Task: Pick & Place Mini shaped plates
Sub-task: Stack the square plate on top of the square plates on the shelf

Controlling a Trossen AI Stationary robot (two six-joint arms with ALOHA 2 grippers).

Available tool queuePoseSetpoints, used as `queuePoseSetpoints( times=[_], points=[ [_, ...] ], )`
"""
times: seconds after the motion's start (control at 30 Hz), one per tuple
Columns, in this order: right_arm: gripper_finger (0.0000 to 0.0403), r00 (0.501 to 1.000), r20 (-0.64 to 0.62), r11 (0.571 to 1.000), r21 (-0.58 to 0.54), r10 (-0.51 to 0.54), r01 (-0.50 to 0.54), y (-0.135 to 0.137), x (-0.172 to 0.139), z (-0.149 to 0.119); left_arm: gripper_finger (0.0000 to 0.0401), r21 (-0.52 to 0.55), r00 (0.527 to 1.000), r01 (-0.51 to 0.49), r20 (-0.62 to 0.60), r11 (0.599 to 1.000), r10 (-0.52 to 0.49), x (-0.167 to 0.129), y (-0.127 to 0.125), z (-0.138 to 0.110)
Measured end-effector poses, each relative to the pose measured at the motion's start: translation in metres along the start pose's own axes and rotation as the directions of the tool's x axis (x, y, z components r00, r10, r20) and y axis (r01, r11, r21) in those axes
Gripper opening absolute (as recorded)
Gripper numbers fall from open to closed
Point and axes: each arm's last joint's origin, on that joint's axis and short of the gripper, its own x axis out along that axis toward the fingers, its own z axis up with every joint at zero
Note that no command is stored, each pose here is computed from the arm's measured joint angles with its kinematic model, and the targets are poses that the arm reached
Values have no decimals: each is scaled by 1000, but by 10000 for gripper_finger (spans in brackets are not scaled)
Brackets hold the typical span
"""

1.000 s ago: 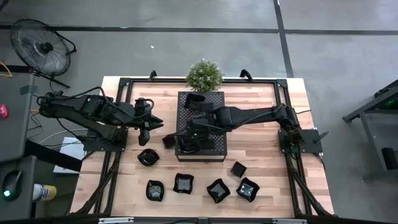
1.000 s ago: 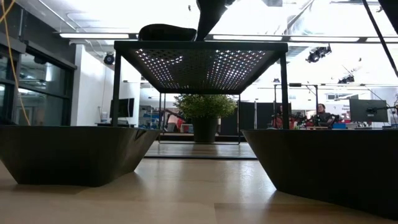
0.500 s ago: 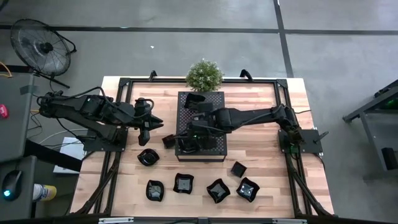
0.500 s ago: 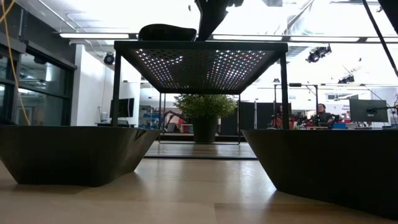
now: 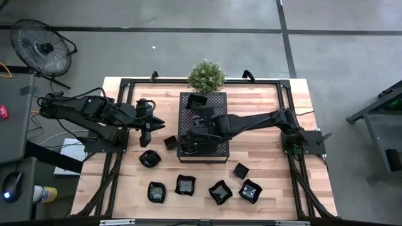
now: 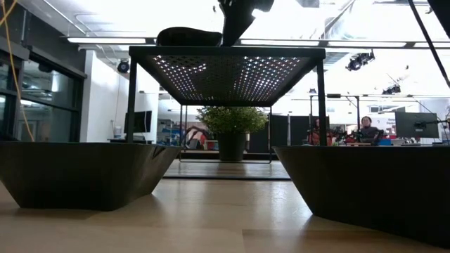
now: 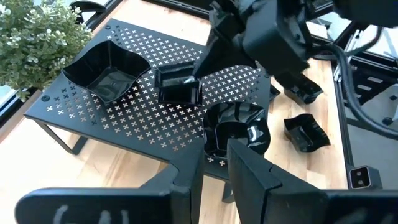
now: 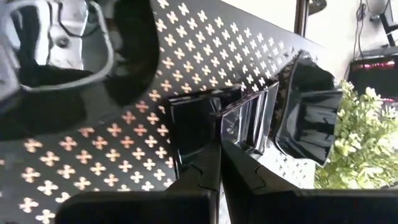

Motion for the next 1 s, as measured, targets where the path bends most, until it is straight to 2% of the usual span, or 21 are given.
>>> queuePoseSetpoints(
  times=[0.53, 1.0],
  points=[
    [0, 1000, -26, 1000, -12, 1, -1, 9, 5, 0, 69, 6, 1000, 0, 0, 1000, 0, 0, 0, 0],
    [1, 998, -24, 999, -20, 50, -50, 10, 5, 1, 69, 8, 1000, 0, 0, 1000, 0, 0, 0, 0]
  ],
)
